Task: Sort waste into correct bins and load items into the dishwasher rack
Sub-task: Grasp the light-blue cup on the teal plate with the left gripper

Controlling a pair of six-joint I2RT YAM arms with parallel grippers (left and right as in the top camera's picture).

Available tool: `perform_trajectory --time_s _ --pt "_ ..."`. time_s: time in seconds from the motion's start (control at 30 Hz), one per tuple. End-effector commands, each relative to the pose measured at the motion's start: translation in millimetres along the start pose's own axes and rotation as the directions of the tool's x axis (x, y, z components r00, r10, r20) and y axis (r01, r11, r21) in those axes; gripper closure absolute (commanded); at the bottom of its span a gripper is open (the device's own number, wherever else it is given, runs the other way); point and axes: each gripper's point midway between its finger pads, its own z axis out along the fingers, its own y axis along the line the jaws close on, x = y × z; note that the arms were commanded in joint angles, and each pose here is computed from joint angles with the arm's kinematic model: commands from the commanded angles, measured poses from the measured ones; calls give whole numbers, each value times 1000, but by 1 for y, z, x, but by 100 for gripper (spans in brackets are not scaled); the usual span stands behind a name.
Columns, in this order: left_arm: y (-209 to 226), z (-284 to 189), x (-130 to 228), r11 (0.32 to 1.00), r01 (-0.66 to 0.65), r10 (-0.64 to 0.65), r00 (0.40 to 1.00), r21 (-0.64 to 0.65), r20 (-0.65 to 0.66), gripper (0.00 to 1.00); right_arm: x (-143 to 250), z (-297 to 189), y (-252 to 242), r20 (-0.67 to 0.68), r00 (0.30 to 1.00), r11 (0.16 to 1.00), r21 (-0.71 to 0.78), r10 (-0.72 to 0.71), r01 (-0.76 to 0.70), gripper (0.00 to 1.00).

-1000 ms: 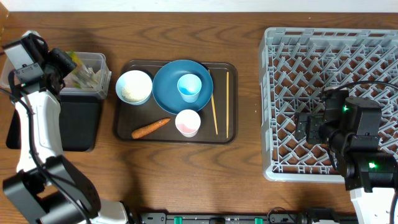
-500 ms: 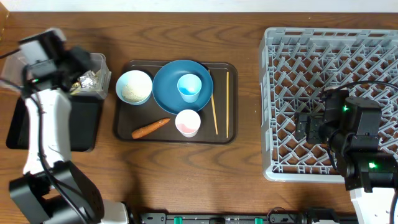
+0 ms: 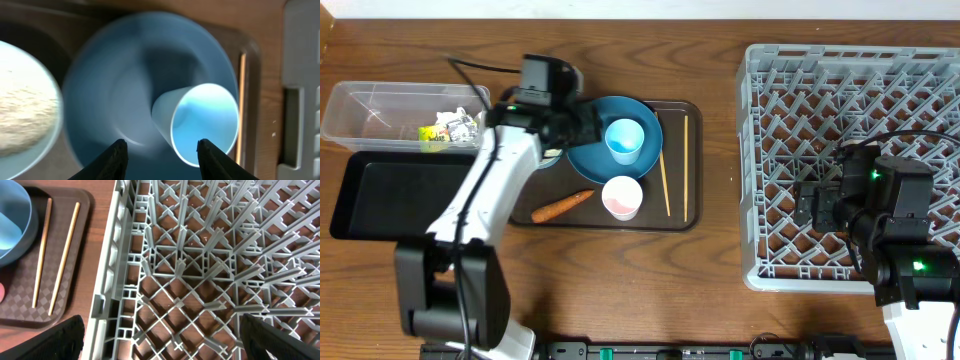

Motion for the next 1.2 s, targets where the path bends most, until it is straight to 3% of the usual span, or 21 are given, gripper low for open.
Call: perform_trajectory --time_s 0.0,0.17,0.4,0.7,0.9,1.0,1.07,1.17 --pt "2 18 7 998 -37 36 999 -46 -32 52 -6 -5 3 17 1000 1000 -11 5 -5 1" --pt "-1 42 18 997 -55 51 996 -47 -80 54 -6 -5 3 17 1000 1000 -11 5 -5 1" --pt "0 55 15 997 -59 56 996 -43 -70 92 -6 -5 3 16 1000 1000 -11 5 -5 1" --pt "1 19 -16 1000 -17 17 999 5 44 94 -6 -5 2 18 1000 1000 -7 5 -5 1" --pt "-39 -39 -34 938 73 -100 993 340 64 94 -12 -2 -30 57 983 971 151 177 -184 1" --pt "-76 -63 -32 819 85 -98 995 568 -8 94 -27 8 -16 80 983 985 40 162 -166 1" --pt "-97 -75 -23 745 79 -58 997 663 -54 94 -41 15 16 105 992 987 -155 64 -47 1" --pt "-124 -87 -6 660 69 17 994 748 -107 94 -57 7 77 207 976 850 -502 -63 161 1"
